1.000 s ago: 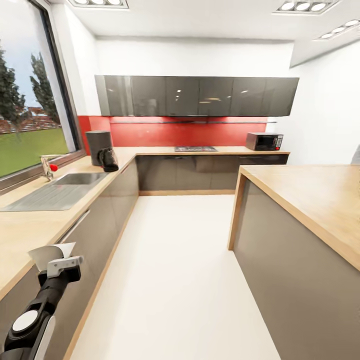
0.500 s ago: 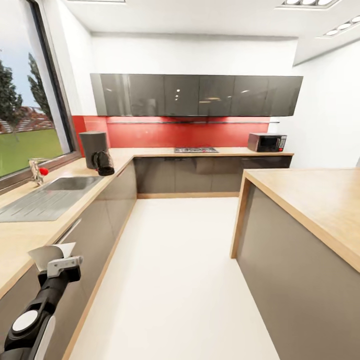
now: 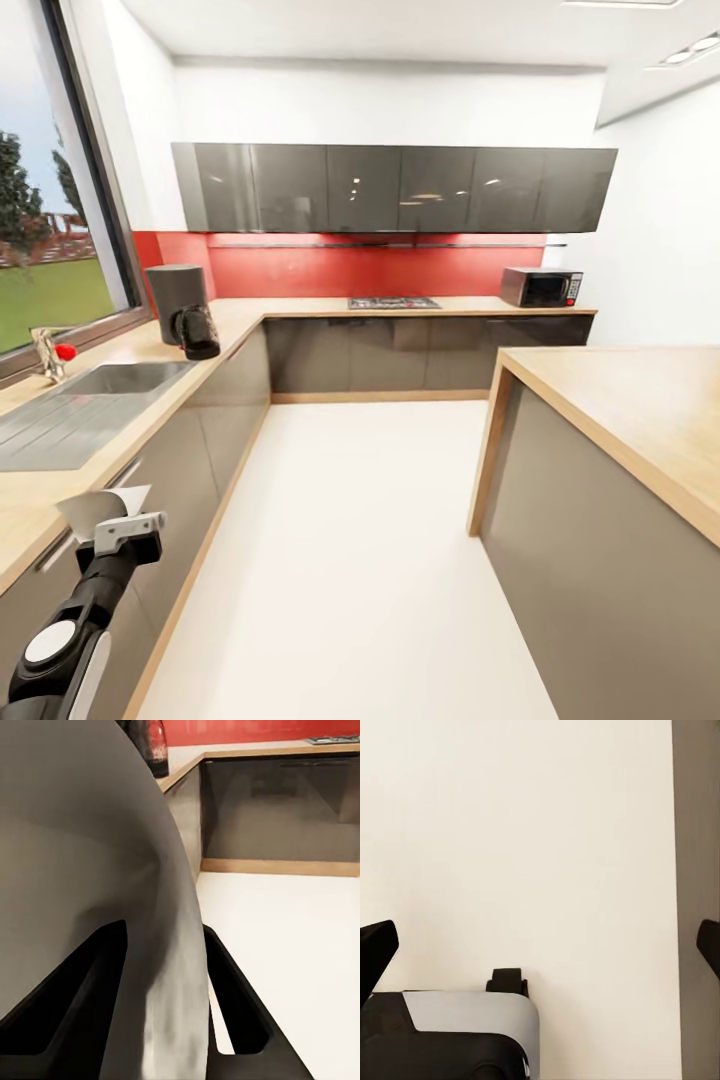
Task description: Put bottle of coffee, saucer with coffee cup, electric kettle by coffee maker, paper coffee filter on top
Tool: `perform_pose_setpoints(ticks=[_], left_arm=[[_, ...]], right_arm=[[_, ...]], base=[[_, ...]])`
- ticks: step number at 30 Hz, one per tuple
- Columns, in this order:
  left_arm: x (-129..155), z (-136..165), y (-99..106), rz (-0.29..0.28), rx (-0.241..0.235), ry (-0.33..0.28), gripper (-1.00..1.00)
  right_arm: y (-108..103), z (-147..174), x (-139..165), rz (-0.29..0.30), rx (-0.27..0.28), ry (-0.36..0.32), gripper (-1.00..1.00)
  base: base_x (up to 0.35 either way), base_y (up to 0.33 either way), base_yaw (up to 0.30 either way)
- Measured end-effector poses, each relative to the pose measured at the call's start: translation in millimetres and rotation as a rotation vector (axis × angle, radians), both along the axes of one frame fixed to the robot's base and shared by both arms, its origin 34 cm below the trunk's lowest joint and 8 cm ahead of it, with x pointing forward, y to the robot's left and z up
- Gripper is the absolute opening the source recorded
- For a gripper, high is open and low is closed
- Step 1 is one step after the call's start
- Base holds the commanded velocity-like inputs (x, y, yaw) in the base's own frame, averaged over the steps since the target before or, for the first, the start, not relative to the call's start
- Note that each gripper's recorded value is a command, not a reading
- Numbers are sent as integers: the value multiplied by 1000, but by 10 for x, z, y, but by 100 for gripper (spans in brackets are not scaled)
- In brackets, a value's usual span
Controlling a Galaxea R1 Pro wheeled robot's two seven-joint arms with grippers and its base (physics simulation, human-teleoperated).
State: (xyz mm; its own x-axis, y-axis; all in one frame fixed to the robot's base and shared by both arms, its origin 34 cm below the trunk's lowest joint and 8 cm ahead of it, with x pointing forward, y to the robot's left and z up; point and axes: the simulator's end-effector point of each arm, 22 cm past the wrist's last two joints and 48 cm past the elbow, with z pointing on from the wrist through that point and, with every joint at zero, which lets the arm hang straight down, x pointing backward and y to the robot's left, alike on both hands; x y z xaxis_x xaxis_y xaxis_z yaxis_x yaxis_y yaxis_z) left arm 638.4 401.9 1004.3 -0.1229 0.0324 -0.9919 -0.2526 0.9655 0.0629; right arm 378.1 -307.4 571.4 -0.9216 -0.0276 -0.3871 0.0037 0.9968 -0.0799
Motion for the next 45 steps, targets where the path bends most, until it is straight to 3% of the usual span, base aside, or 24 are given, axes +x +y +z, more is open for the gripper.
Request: perform_pose_setpoints(ticks=[45], left_arm=[[1, -1, -3, -1, 0, 1, -100]], right_arm=[[-22, 2, 0, 0, -2, 0, 100]], base=[[327, 0, 0]])
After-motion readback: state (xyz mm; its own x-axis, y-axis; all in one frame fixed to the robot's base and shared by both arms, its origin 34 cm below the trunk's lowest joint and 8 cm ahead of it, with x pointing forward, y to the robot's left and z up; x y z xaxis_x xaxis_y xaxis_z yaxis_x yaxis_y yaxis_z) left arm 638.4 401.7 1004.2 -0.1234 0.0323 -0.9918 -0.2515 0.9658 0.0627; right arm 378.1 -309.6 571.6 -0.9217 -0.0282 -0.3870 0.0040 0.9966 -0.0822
